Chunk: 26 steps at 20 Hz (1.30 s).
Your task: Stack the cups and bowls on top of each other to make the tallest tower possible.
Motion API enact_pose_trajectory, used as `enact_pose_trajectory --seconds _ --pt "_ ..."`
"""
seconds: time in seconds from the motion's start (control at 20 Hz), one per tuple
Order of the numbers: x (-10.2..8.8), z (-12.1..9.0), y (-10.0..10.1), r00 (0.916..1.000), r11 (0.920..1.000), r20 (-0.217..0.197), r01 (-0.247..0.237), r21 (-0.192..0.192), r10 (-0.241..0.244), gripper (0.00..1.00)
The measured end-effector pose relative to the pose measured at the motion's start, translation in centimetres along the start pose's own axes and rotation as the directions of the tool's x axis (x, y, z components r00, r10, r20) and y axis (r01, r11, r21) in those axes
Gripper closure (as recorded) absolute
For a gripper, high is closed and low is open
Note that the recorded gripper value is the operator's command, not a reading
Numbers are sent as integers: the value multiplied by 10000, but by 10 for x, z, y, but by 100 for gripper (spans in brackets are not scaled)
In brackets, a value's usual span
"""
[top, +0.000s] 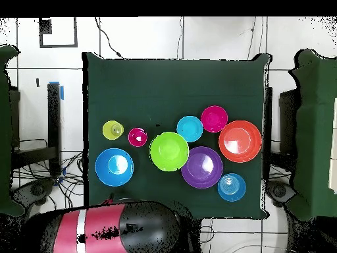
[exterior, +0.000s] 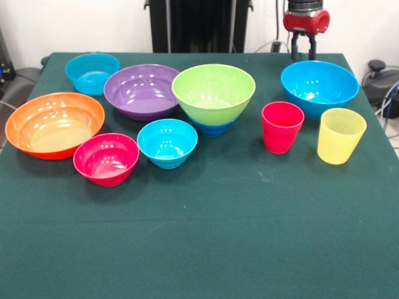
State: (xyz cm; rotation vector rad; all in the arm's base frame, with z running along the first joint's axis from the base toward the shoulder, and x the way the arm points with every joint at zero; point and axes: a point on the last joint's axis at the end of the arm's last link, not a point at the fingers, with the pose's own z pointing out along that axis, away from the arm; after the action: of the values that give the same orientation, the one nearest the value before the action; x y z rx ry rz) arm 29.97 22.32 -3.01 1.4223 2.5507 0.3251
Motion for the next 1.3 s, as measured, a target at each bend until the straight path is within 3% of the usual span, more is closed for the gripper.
enact_pose_trajectory --seconds 0.7,1.3 --pt "-24 -9 22 9987 9988 287 -404 -266 411 0" --pt "-22 -31 38 9984 9987 252 -506 -86 508 0"
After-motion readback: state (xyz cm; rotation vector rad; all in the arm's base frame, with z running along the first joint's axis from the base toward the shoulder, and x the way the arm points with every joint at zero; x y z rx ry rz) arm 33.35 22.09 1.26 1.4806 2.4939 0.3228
